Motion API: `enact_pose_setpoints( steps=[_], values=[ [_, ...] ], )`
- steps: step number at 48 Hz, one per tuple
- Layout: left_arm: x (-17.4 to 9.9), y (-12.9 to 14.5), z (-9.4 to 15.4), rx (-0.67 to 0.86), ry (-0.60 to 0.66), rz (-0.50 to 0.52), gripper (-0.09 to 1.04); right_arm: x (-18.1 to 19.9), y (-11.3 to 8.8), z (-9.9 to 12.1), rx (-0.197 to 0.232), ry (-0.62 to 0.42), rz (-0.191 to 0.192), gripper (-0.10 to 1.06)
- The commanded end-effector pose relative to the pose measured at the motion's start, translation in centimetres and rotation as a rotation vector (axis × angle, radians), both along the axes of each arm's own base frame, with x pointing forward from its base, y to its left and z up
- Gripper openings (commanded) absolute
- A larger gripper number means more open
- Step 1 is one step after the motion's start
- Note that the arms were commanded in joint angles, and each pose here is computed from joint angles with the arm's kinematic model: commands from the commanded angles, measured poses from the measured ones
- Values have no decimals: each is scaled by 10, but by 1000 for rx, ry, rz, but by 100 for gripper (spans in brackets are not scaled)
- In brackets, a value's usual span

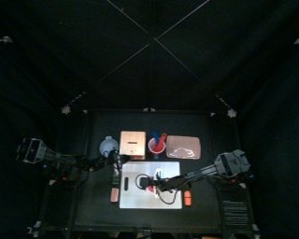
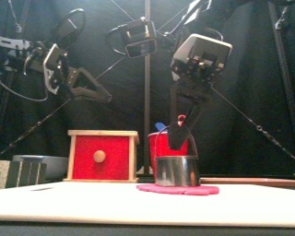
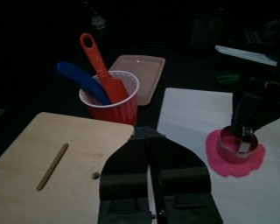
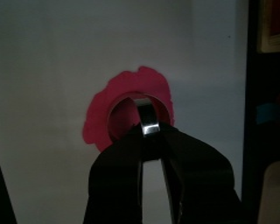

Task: Get the cutter from the drawer then cut the dough then place the extra dough in the bowl
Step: Cut the dough

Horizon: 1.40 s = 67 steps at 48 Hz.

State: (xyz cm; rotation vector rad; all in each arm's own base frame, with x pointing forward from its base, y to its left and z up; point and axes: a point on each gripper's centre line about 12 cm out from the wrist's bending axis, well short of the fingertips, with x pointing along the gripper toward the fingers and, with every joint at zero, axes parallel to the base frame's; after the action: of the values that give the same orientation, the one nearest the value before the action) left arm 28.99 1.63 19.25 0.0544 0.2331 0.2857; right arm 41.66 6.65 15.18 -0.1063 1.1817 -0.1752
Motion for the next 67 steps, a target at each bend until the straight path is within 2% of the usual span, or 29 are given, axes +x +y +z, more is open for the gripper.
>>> enact_pose_setpoints(
  steps=[1, 11, 20, 28, 34, 40, 44, 51, 58, 67],
  values=[
    [2, 0, 6, -2, -23, 5, 24, 2, -2, 7, 14, -19, -12, 49],
    [1, -1, 5, 0, -17, -2, 26, 4, 0, 13, 34, -52, -9, 57],
    [4, -2, 8, 0, -28, -7, 30, 7, 4, 23, 62, -115, 8, 76],
    [8, -3, 14, -3, -45, -7, 38, 3, 4, 34, 62, -145, 16, 89],
    [13, -11, 21, -5, -69, -29, 42, -6, 3, 39, 65, -199, 52, 90],
    [20, -25, 29, 10, -108, -71, 43, -16, 7, 45, 132, -320, 111, 90],
    [23, -33, 26, 32, -114, -96, 43, -25, 8, 48, 172, -385, 136, 90],
    [29, -43, 9, 74, -90, -121, 43, -42, 4, 47, 243, -466, 142, 90],
    [45, -49, 0, 84, -71, -128, 44, -54, -1, 47, 329, -591, 148, 90],
    [65, -55, -10, 89, -51, -131, 44, -71, -13, 36, 391, -683, 133, 90]
  ],
)
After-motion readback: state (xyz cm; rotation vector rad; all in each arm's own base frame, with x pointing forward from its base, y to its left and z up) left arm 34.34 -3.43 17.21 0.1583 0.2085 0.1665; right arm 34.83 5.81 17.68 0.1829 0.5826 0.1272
